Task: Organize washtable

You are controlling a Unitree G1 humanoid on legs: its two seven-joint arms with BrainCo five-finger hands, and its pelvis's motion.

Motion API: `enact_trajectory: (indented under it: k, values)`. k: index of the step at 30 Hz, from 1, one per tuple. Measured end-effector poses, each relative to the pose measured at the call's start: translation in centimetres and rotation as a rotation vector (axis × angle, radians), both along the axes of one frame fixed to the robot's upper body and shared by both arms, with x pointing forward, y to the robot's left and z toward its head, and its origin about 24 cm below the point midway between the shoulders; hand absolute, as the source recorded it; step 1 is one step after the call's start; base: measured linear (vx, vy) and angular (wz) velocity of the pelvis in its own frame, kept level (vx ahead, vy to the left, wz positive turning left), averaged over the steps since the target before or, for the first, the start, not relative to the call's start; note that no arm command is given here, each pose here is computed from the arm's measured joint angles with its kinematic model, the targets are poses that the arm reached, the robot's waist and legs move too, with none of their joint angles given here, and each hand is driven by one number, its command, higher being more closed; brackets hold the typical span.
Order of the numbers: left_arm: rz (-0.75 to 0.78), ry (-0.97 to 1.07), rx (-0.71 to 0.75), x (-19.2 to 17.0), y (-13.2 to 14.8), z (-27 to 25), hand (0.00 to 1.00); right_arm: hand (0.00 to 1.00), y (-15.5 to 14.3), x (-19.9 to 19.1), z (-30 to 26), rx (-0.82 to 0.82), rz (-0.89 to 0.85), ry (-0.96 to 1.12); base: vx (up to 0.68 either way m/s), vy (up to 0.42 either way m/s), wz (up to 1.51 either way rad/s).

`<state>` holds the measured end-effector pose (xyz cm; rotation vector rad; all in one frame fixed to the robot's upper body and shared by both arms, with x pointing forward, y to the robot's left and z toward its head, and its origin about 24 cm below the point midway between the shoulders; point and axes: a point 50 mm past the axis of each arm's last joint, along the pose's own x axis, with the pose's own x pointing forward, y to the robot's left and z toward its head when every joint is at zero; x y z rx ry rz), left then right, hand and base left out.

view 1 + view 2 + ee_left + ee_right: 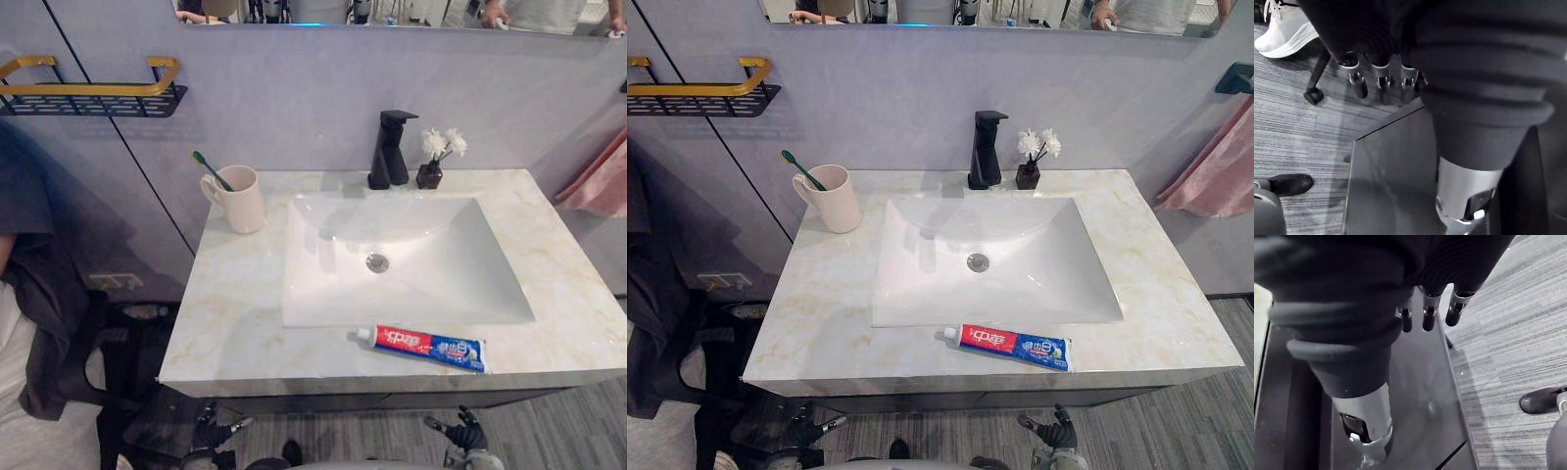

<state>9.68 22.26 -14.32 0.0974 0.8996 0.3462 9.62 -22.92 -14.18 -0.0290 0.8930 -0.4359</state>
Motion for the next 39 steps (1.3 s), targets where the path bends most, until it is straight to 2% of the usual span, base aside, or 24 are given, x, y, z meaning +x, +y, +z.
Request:
enact_trajectory:
  k: [13,17,22,24,25,27,30,32,34,35,39]
  values:
    - [-0.025,-0.035,-0.029,0.7,-0.9,0.3,0.00,0.00,-0.6,0.3,0.3,0.039,-0.097,-0.045,-0.03,-0.016,0.14]
    - [0.030,-0.037,-0.006,0.3,0.6,0.4,0.00,0.00,-1.8,0.9,1.0,0.022,-0.141,-0.097,-0.10,-0.022,0.10]
    - [0.146,-0.094,0.140,-0.5,6.5,2.8,0.00,0.00,-3.9,0.9,2.2,-0.040,-0.147,-0.134,-0.06,-0.033,0.06]
    - [0.148,-0.183,0.260,0.3,9.5,5.5,0.00,0.00,-4.4,0.7,2.5,-0.051,-0.147,-0.148,-0.02,-0.047,0.16]
    - [0.148,-0.222,0.288,0.7,10.0,6.4,0.00,0.00,-4.5,0.6,2.7,-0.054,-0.146,-0.155,0.01,-0.050,0.17]
    - [0.120,-0.404,0.436,3.0,11.4,11.0,0.00,0.00,-4.7,-0.3,2.9,-0.066,-0.152,-0.154,0.04,-0.058,0.18]
    - [0.096,-0.633,0.607,5.1,12.1,17.2,0.00,0.00,-4.6,-0.9,3.0,-0.068,-0.153,-0.156,0.06,-0.043,0.06]
    - [0.052,-0.808,0.715,6.5,11.1,21.7,0.00,0.00,-4.3,-1.5,2.9,-0.063,-0.168,-0.154,0.08,-0.045,0.06]
    - [-0.019,-1.076,0.813,8.5,8.2,27.1,0.00,0.00,-4.2,-2.0,2.8,-0.060,-0.179,-0.144,0.03,-0.055,0.15]
    - [-0.042,-1.140,0.822,8.9,7.3,28.3,0.00,0.00,-4.2,-2.0,2.8,-0.060,-0.178,-0.144,-0.01,-0.047,0.09]
    - [-0.325,-1.458,0.803,11.2,0.3,32.8,0.00,0.00,-4.2,-1.9,2.8,-0.057,-0.171,-0.147,-0.05,-0.015,0.03]
